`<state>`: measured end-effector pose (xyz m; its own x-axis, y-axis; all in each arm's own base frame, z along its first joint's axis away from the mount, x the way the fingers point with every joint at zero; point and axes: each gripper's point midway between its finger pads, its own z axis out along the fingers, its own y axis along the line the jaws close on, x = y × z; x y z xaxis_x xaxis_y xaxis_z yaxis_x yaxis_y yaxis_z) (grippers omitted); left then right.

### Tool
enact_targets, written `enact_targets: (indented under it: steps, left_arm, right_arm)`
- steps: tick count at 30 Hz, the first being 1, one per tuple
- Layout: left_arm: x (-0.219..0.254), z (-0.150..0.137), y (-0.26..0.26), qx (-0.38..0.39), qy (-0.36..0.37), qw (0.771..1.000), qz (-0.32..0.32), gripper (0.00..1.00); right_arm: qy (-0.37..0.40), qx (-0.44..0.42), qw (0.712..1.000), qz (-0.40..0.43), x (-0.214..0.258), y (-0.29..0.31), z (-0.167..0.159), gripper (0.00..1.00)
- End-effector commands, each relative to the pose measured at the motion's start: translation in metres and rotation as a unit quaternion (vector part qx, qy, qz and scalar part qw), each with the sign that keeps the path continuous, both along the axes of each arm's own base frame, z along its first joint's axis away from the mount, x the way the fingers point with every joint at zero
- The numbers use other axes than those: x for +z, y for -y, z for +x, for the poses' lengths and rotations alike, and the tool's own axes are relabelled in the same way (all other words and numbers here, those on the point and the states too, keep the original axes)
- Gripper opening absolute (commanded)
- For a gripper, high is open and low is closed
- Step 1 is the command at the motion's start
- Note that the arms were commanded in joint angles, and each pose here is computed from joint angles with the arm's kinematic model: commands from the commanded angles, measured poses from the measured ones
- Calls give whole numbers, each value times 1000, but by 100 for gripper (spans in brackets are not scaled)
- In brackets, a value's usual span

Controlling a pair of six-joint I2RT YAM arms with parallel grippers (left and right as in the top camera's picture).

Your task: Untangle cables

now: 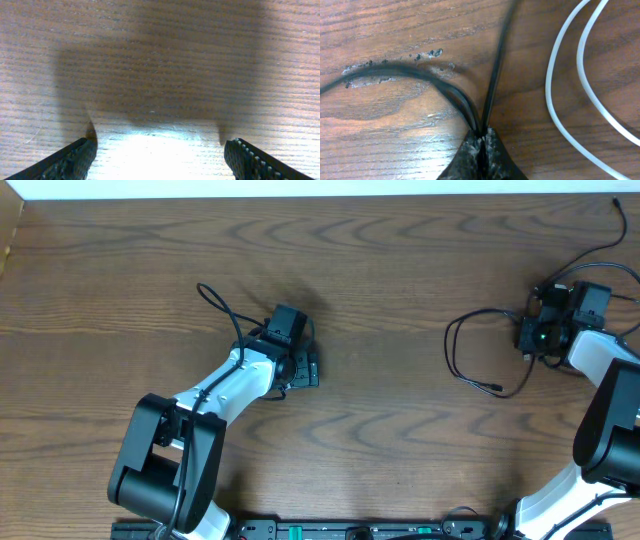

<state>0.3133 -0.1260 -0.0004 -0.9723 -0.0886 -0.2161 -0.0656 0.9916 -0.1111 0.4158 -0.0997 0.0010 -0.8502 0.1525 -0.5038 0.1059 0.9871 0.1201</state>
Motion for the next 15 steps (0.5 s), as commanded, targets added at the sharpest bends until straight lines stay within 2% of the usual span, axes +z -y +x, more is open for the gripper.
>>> enact_targets:
  steps: [1, 7, 11, 14, 15]
  left_arm:
    - [-17, -19, 9, -5, -47, 998, -28, 88]
    - [-19, -26, 6, -4, -61, 998, -23, 88]
    - [-19, -29, 5, -4, -68, 997, -20, 88]
    - [-19, -29, 5, -4, -68, 997, -20, 88]
    - [-19, -29, 5, -4, -68, 997, -20, 88]
  right_arm:
    - [-15, -12, 1000, 7, -7, -2, -5, 1]
    - [30, -59, 998, -2, 48, 14, 6, 1]
    - [77, -117, 986, -90, 116, 53, 4, 1]
    - [115, -189, 960, -173, 175, 92, -11, 1]
    - [132, -229, 942, -209, 203, 112, -24, 1]
